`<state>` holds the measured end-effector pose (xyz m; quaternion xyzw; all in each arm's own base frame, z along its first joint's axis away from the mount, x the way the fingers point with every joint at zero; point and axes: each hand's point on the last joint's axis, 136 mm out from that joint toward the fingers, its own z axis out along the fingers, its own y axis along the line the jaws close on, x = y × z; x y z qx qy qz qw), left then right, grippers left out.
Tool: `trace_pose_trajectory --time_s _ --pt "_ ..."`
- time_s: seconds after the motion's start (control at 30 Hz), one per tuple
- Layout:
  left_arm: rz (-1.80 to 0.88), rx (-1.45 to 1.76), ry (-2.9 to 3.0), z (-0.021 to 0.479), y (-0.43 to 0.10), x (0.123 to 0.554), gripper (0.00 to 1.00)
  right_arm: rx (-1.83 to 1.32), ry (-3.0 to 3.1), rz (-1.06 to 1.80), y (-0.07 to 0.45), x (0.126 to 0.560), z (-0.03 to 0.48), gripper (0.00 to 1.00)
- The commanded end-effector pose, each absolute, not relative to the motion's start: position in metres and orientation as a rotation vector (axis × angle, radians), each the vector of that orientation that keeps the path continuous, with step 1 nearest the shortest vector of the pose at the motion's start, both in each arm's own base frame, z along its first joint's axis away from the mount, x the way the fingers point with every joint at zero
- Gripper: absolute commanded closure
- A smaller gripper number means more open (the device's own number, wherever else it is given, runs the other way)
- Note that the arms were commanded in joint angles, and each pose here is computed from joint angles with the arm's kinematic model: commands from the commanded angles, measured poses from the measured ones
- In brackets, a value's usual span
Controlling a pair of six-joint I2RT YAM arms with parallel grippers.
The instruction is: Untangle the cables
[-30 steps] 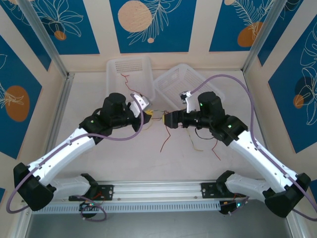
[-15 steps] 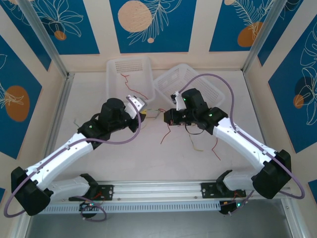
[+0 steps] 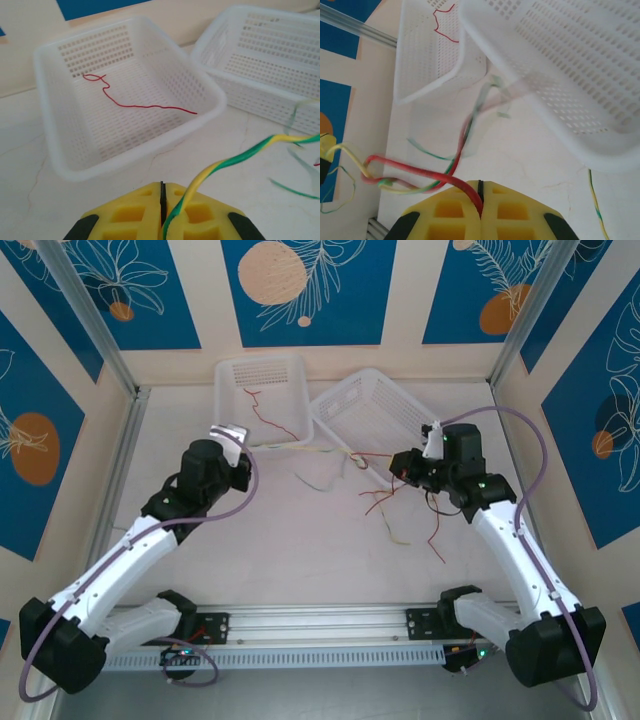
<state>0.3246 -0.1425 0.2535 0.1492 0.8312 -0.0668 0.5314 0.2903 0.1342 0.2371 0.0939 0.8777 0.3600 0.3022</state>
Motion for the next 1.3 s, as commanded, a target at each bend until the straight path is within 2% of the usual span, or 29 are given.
trace_pose_trajectory --time_s 0.0,0.33,0.53,0.87,1.03,1.27 --pt "0.076 0.063 1.996 0.257 -0.073 0.328 1.0 0.352 2.322 0.904 0.111 0.284 0.236 1.0" --pt "0.36 -0.516 1.924 0.258 0.05 0.287 1.0 0.508 2.212 0.856 0.057 0.279 0.255 1.0" --pt "0.365 -0.623 1.928 0.258 0.074 0.289 1.0 0.624 2.12 0.784 0.016 0.282 0.272 1.0" --pt "0.301 -0.603 1.934 0.258 0.07 0.306 1.0 0.772 1.955 0.793 -0.041 0.301 0.294 1.0" --pt "0.04 -0.442 1.932 0.282 0.029 0.319 1.0 0.633 1.995 0.857 -0.003 0.31 0.305 1.0" --pt "-0.209 -0.15 1.818 0.343 -0.023 0.298 1.0 0.314 1.946 0.781 0.053 0.293 0.361 1.0"
